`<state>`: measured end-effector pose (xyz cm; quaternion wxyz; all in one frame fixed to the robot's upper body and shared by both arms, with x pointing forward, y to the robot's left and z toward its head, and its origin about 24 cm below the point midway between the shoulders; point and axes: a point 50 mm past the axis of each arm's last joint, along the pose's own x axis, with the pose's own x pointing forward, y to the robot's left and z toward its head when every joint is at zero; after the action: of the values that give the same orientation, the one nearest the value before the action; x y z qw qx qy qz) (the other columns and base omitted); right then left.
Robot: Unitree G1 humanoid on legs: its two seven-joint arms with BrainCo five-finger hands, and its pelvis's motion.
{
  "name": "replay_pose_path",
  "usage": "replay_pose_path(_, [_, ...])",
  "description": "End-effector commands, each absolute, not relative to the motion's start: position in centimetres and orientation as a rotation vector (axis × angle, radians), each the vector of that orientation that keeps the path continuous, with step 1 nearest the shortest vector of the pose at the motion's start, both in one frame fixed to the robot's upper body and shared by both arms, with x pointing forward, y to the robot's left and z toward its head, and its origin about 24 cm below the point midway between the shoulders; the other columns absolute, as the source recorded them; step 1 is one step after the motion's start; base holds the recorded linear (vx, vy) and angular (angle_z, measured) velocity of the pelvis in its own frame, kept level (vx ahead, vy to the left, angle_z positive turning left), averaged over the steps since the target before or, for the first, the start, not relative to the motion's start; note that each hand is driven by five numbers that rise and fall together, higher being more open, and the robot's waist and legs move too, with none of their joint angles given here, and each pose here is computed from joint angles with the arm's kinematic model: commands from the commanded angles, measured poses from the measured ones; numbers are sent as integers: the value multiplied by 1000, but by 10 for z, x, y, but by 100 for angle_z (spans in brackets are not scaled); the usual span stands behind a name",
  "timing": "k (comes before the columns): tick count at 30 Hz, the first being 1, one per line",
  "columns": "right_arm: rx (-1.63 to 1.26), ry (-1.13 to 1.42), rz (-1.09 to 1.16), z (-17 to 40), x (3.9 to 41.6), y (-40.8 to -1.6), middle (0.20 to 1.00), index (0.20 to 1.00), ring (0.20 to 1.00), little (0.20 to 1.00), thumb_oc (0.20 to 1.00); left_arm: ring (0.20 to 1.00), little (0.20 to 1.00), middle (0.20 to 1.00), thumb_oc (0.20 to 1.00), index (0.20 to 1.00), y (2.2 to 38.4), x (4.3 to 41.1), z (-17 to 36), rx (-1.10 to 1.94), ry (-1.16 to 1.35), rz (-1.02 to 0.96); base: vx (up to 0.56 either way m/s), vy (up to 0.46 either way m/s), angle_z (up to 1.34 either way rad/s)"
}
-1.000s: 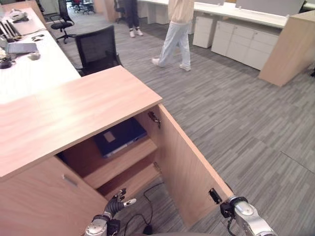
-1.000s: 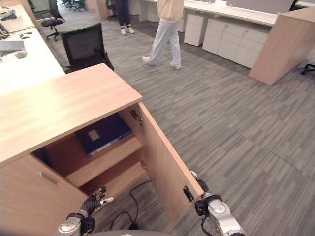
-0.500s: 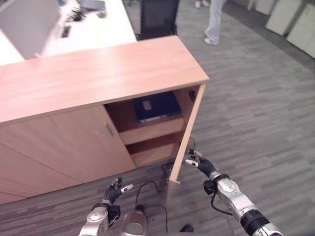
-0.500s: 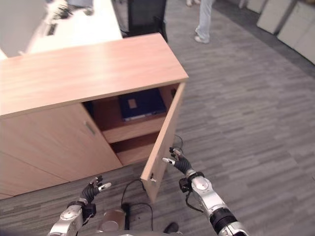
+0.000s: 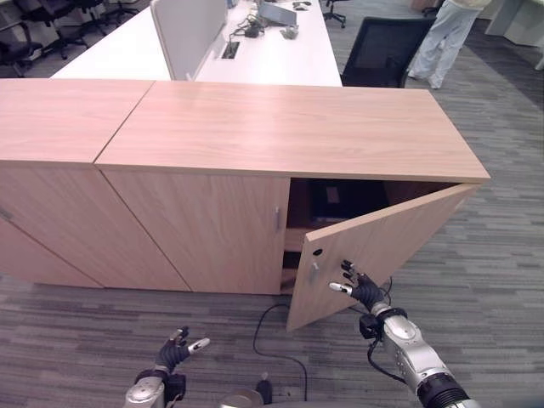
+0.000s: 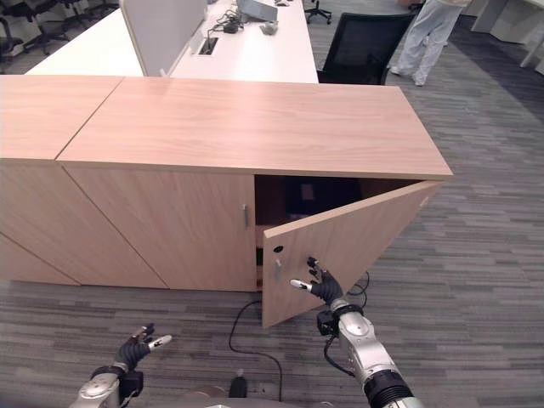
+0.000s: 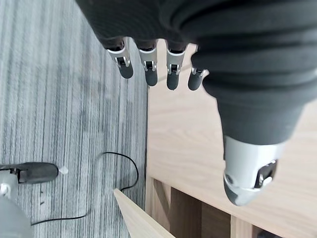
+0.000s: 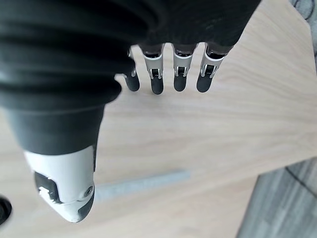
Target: Put the empty folder in the office cabinet
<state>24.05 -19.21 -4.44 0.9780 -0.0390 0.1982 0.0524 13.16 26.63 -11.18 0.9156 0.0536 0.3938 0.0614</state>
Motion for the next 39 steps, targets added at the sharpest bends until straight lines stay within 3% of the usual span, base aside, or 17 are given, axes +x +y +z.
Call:
replay_pose_path(1, [-90, 250, -21, -12, 277, -217, 1000, 1000, 1000, 1000, 1000, 1000, 1000, 1000, 1000, 1000, 255, 145, -108, 137, 748, 53, 124, -87, 44])
replay_pose_path(11, [-130, 291, -325, 29, 325, -294, 1000, 1000, 1000, 1000, 1000, 1000, 1000, 1000, 1000, 1000, 242, 148, -108, 147, 751, -50, 32, -44, 18])
replay_pose_path(21, [-144, 349, -586, 65, 317, -366, 1000, 1000, 1000, 1000, 1000, 1000, 1000, 1000, 1000, 1000, 235, 153, -109, 183, 759, -126, 3, -10, 16])
replay_pose_path(39, [-207, 285, -629, 105, 333, -374, 1000, 1000, 1000, 1000, 1000, 1000, 1000, 1000, 1000, 1000, 229, 153, -111, 210, 769, -176, -6, 3, 11])
